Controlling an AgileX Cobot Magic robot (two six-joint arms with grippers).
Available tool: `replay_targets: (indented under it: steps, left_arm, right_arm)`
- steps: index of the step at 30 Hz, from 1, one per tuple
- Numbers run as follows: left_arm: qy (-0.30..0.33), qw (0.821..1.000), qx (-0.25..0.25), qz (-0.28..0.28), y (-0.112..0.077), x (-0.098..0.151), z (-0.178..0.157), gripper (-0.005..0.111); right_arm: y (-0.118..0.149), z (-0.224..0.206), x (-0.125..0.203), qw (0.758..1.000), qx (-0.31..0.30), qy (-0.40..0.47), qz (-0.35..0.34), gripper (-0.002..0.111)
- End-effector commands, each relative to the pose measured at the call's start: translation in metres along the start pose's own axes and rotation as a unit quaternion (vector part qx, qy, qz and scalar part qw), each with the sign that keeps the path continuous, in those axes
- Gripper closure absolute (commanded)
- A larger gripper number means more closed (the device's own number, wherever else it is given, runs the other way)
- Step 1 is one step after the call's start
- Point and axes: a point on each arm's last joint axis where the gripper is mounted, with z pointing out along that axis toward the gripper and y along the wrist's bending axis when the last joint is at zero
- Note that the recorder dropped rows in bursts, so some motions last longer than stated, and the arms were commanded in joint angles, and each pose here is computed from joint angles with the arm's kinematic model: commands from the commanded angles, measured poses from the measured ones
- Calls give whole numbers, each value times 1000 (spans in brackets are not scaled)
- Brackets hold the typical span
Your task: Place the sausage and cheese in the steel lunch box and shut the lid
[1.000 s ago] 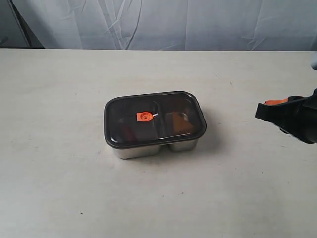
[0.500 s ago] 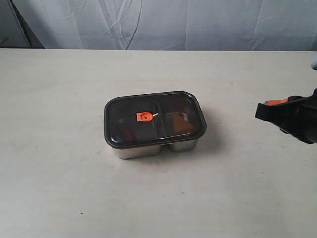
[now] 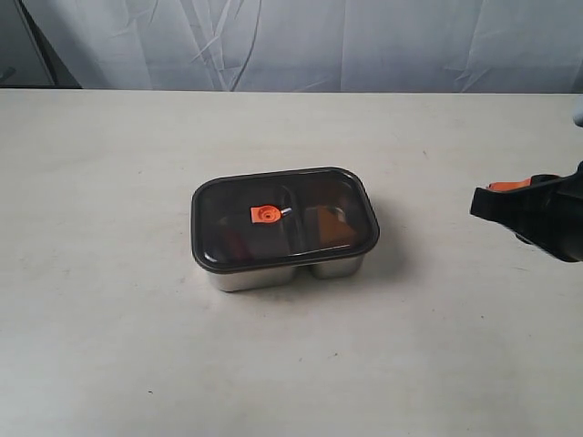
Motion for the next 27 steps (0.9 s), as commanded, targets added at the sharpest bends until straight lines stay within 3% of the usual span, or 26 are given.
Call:
replay_targets:
  steps: [1, 11, 19, 27]
  left_arm:
    - [0, 1000, -3, 4, 0, 1, 0, 107]
    - [0, 1000, -3, 4, 0, 1, 0, 107]
    - [0, 1000, -3, 5, 0, 1, 0, 107]
    - [0, 1000, -3, 5, 0, 1, 0, 107]
  right_arm:
    - [-1, -1, -1, 1000, 2, -9, 2, 109]
    - [-1, -1, -1, 1000, 2, -9, 2, 109]
    - [4, -30, -8, 997, -23, -72, -2, 109]
    - [-6, -65, 18, 990, -36, -140, 2, 109]
